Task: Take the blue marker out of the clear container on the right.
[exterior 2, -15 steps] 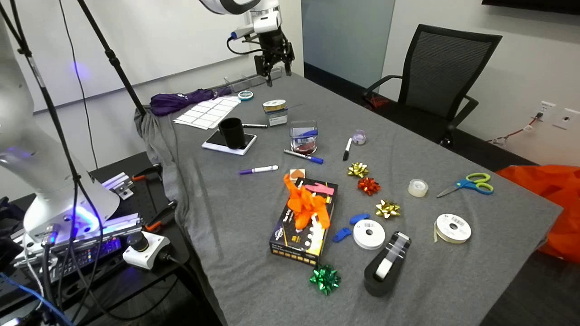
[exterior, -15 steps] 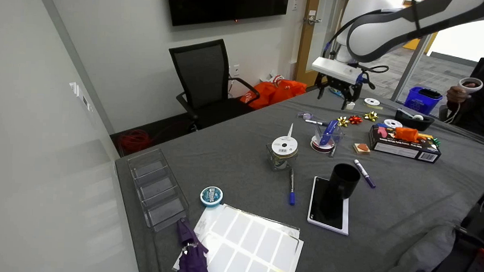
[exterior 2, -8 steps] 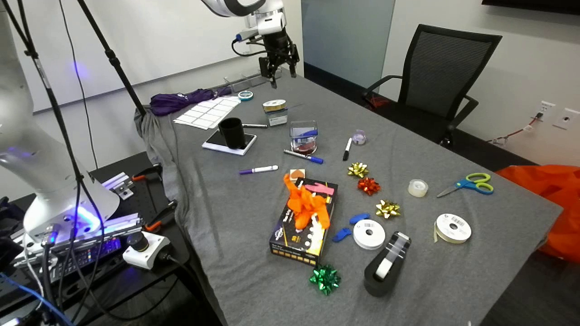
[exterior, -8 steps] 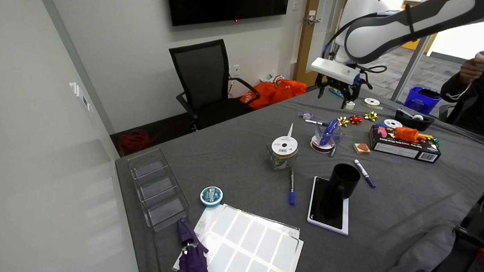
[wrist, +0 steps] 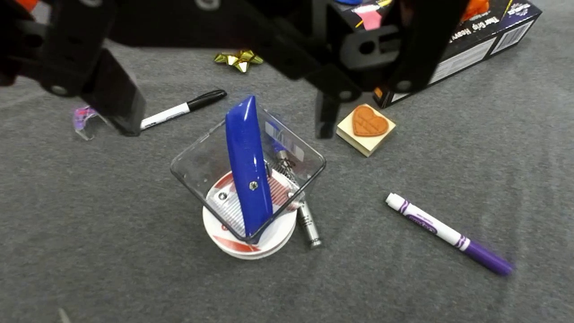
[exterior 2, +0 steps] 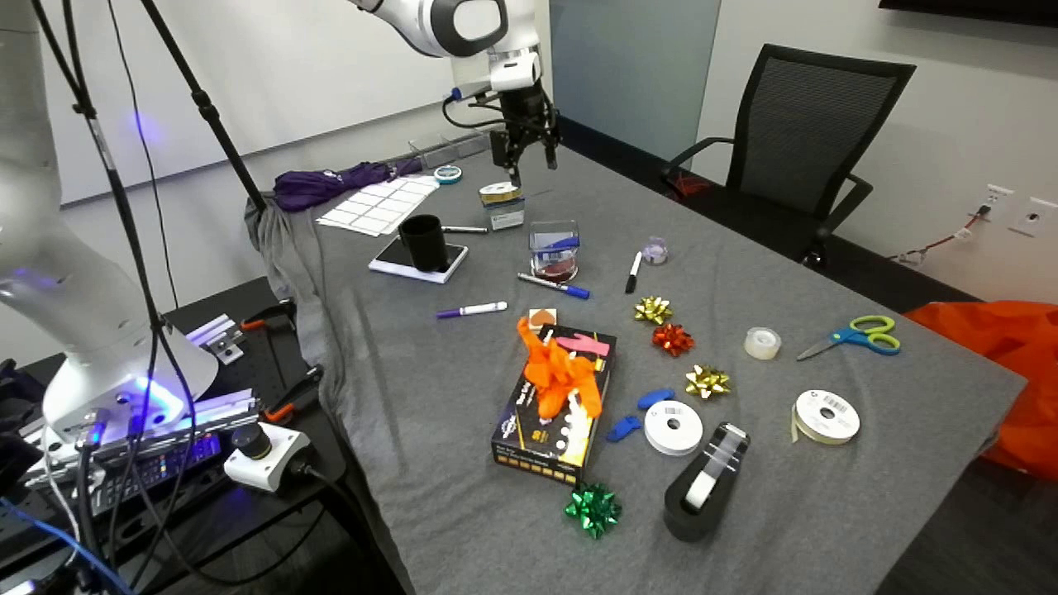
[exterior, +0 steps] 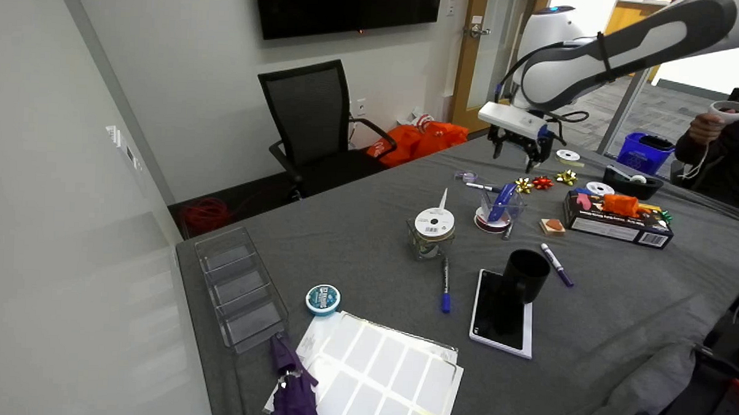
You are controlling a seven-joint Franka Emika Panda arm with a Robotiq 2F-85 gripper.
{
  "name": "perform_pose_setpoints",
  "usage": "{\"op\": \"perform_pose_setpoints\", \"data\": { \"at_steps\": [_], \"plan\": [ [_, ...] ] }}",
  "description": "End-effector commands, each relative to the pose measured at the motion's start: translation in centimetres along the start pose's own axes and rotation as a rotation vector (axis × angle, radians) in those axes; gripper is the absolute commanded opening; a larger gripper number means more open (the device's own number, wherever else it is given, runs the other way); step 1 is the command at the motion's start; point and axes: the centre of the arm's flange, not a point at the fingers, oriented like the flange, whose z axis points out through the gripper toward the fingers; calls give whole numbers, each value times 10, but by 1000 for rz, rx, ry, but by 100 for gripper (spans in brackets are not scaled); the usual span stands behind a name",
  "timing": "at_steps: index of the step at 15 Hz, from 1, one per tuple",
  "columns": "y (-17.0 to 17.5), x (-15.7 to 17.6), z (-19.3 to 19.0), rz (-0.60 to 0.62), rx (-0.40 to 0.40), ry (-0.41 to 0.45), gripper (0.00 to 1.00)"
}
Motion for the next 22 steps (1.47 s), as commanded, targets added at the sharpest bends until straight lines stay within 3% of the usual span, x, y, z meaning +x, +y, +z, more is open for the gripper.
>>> {"op": "perform_pose_setpoints", "data": {
  "at_steps": [1, 3, 6, 8, 14, 20, 22],
  "plan": [
    [-22, 16, 25, 24, -5, 22, 68],
    [-27, 21, 37, 27, -9, 36, 53],
    [-32, 23, 55, 33, -12, 57, 67],
    [-33, 24, 68, 32, -6, 72, 68],
    [-27, 29, 105, 8, 3, 123, 51],
    [-11, 32, 121, -43, 30, 159, 67],
    [-4, 32, 123, -61, 49, 164, 63]
  ]
}}
